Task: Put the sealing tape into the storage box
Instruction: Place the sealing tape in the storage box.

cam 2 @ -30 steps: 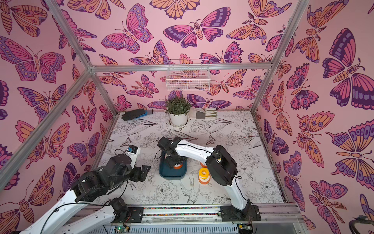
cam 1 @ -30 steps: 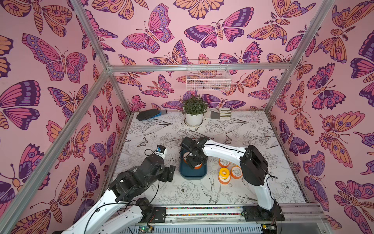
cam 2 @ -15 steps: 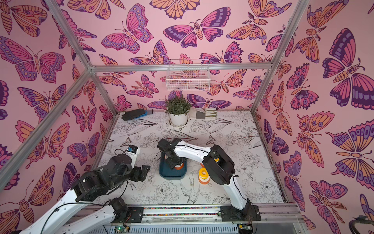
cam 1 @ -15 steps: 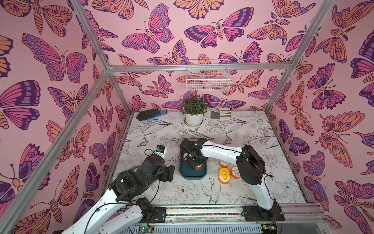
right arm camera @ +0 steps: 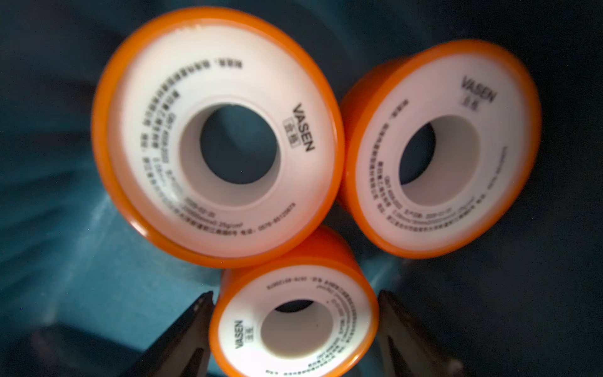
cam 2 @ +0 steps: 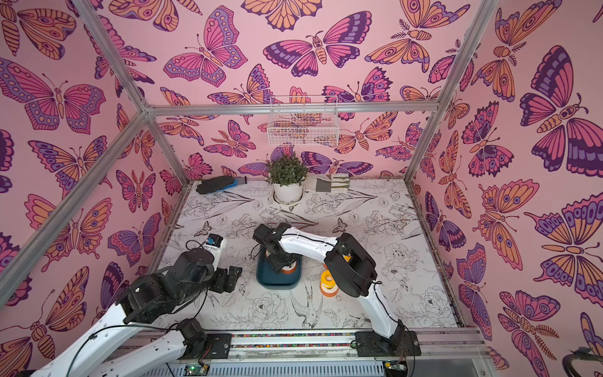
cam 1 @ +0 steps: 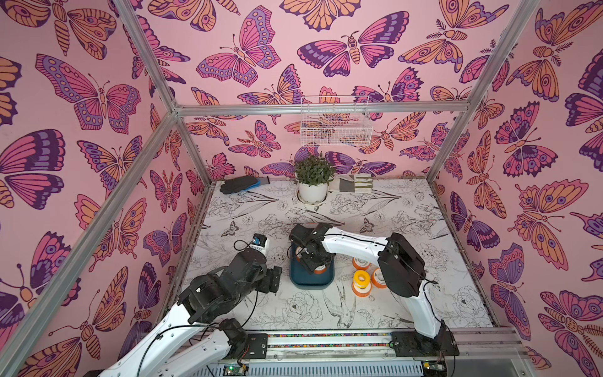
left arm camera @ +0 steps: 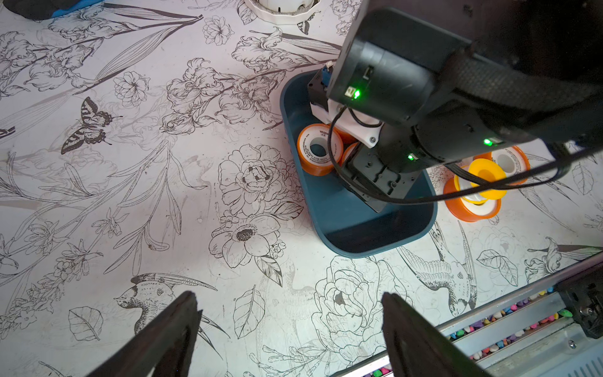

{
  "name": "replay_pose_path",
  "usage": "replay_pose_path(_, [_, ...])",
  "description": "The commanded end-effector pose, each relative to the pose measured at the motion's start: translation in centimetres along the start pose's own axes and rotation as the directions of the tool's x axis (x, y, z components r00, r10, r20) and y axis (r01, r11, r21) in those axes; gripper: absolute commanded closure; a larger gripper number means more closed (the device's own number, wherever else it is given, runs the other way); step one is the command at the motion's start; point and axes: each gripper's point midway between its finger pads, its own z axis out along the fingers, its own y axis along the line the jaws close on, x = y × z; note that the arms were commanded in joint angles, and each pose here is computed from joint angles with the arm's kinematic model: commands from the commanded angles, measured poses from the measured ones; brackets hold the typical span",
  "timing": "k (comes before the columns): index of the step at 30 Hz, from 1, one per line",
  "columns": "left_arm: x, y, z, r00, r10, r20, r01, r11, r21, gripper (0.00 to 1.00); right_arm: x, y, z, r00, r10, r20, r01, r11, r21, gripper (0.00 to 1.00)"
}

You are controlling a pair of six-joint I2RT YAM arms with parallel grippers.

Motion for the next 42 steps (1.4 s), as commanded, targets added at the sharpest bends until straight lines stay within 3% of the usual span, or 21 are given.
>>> replay_pose_path(1, [0.5,0.7,0.1,1.0,-0.003,-0.013,0.003,0.999,-0.033,0.09,-0.4,-0.1,-1.5,1.0,-0.014,0.022,0.013,1.0,0.017,0.18])
replay_pose_path(8, [0.4,0.7,0.0,1.0,-0.005,-0.007,0.005,0.999,-0.032,0.09,-0.7,-0.6,-3.8,0.997,-0.011,0.082,0.011,1.0,0.007,0.18])
replay_pose_path(14, [0.3,0.8,-0.1,1.0,-0.008,0.0,0.008,1.0,-0.031,0.09,-1.5,-2.3,-7.5,0.974,0.028,0.225,-0.032,0.999,0.015,0.2])
replay_pose_path(19, [0.3,0.7,-0.1,1.0,-0.007,-0.002,0.006,1.0,-0.031,0.09,-1.4,-5.3,-10.7,0.927,0.099,0.362,-0.109,0.994,0.007,0.21])
replay_pose_path(26, [0.4,0.7,0.0,1.0,-0.005,-0.008,0.005,1.0,-0.03,0.09,1.5,-13.3,-14.4,0.787,0.283,0.548,-0.323,0.946,-0.024,0.22])
replay_pose_path(28, [0.5,0.7,0.1,1.0,-0.005,-0.011,0.005,1.0,-0.03,0.09,3.1,-16.0,-14.3,0.743,0.35,0.571,-0.4,0.915,-0.04,0.22])
replay_pose_path(33, [0.5,0.7,0.1,1.0,-0.005,-0.012,0.004,1.0,-0.031,0.09,7.8,-21.9,-13.2,0.579,0.501,0.643,-0.584,0.805,-0.103,0.22])
replay_pose_path(36, [0.4,0.7,0.2,1.0,-0.006,-0.013,0.005,0.999,-0.034,0.09,10.0,-23.8,-12.6,0.511,0.519,0.685,-0.642,0.76,-0.097,0.22])
replay_pose_path(42, [0.5,0.7,0.3,1.0,-0.003,-0.022,0.002,0.999,-0.038,0.09,12.3,-25.5,-12.5,0.42,0.489,0.764,-0.698,0.712,-0.072,0.2])
